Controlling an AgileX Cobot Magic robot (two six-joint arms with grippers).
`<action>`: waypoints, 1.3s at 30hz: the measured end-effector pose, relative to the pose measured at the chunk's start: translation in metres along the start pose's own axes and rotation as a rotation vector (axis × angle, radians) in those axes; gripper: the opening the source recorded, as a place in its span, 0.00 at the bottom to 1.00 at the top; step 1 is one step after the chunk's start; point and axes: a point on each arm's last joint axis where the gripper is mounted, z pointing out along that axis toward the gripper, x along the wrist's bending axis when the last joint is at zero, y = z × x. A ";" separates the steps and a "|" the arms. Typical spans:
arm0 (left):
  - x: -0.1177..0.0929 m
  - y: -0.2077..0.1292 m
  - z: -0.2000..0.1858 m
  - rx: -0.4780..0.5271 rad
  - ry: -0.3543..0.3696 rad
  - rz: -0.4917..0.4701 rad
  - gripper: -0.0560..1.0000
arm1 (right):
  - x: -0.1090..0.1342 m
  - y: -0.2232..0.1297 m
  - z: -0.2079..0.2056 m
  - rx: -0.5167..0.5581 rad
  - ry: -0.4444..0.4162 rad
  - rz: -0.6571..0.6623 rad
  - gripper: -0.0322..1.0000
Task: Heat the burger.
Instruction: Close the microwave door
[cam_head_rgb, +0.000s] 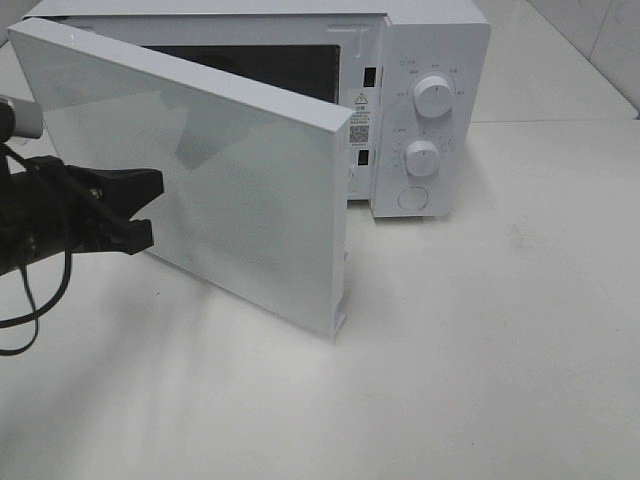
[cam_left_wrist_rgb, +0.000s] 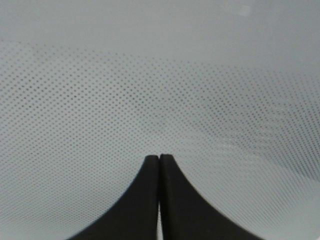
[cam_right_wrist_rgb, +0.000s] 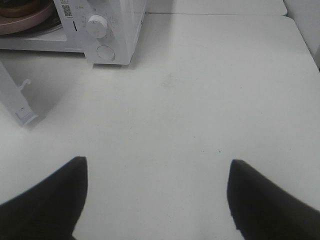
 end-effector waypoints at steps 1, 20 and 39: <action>-0.002 0.000 0.004 -0.002 -0.007 -0.001 0.05 | 0.000 0.000 0.000 0.000 0.000 0.000 0.76; -0.037 0.021 0.096 -0.084 -0.011 -0.040 0.05 | 0.000 0.000 0.000 0.000 0.000 0.000 0.76; -0.053 0.034 0.152 -0.068 0.006 0.038 0.05 | 0.000 0.000 0.000 0.000 0.000 0.000 0.76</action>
